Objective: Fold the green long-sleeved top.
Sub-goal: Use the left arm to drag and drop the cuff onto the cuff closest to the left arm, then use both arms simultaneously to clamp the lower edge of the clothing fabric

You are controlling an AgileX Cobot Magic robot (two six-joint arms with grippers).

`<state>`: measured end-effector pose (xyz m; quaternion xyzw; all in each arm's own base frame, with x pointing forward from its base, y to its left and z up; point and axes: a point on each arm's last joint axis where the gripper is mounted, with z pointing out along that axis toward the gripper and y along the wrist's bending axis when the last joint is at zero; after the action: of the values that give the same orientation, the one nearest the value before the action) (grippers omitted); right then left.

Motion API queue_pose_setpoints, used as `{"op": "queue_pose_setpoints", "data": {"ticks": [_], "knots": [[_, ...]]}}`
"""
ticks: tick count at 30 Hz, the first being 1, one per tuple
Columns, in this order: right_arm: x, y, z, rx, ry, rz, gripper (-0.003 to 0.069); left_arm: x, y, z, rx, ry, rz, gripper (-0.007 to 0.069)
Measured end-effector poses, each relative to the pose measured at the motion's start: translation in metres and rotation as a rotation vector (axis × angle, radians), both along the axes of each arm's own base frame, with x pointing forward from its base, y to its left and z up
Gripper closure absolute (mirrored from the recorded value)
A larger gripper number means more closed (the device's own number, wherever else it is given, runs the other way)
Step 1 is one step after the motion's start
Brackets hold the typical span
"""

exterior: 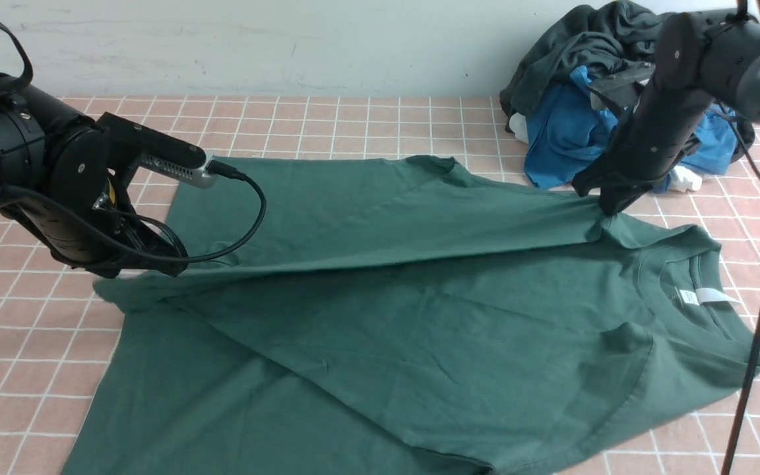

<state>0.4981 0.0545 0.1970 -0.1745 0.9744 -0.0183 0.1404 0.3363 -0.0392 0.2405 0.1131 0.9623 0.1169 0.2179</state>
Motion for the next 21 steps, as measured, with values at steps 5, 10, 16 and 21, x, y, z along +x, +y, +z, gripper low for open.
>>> {"op": "queue_pose_setpoints", "data": {"ticks": [5,10,16,21], "knots": [[0.003,0.000,0.007,0.004,-0.022,-0.005,0.0472,0.000,0.000,0.001,0.002,0.000,-0.002,0.0379],[0.010,0.007,0.049,0.111,-0.146,-0.070,0.0419,-0.016,0.000,0.020,-0.019,0.018,0.019,0.0174],[-0.022,0.026,0.108,0.281,-0.199,-0.018,0.0503,-0.078,-0.017,0.035,-0.039,0.169,-0.168,0.0111],[-0.083,0.050,0.136,0.297,-0.162,0.119,0.0590,-0.129,-0.018,0.000,0.060,0.340,-0.471,0.0111]]}}
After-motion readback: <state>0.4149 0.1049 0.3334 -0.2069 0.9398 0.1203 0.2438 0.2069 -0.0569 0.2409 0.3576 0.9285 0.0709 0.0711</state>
